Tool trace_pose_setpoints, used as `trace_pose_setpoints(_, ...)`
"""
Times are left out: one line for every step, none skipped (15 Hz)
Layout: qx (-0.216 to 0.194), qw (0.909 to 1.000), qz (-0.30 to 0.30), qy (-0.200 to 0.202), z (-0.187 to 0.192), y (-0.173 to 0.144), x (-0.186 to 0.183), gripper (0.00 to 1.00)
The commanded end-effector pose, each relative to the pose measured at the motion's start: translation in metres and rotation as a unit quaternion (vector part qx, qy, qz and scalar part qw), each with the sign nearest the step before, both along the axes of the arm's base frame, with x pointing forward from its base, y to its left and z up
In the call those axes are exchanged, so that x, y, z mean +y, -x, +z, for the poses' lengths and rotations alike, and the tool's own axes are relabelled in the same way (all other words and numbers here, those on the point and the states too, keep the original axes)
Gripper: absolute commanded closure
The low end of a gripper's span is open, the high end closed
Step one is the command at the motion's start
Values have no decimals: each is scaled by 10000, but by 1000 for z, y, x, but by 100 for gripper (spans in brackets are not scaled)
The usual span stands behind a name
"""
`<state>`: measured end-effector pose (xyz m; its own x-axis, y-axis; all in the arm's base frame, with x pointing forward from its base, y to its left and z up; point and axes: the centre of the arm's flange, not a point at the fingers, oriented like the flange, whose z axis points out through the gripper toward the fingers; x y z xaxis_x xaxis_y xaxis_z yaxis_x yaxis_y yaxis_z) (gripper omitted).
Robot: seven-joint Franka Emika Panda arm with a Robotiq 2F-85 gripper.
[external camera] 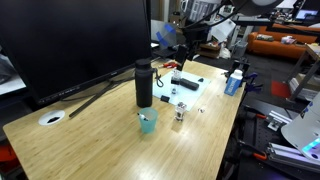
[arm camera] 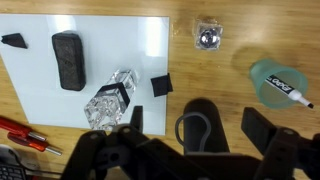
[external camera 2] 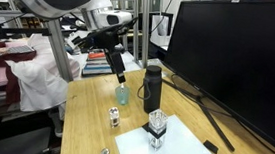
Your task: Move the black bottle forward
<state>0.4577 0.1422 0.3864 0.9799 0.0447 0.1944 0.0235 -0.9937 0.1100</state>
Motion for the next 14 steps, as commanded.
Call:
trace_pose_setpoints(2,10000,3,0,0,0,0,0)
trace_pose_setpoints(1,10000,10,0,0,0,1,0)
trace_pose_setpoints(-57,10000,21,37,1,-3,0,0)
trace_pose_setpoints(-103,9999,43,19,3,-7,0,0)
trace_pose_setpoints(-152,9999,79,-16,3,-11,0,0)
trace_pose_setpoints(-254,9996,93,-98,3,-19,0,0)
trace_pose_setpoints(-372,9992,88,-141,3,-26,1,0)
trace_pose_setpoints(-420,9987,152,-240,3,-32,3,0)
trace_pose_setpoints(-412,9983,225,-354,1,-40,5,0)
trace_pose_setpoints(-404,9980,289,-397,-2,-46,5,0)
trace_pose_setpoints(-386,9978,355,-406,-8,-54,5,0)
trace_pose_setpoints(-356,9977,413,-396,-13,-61,7,0)
trace_pose_setpoints(-329,9976,485,-380,-18,-67,8,0)
trace_pose_setpoints(-285,9973,558,-371,-22,-74,10,0)
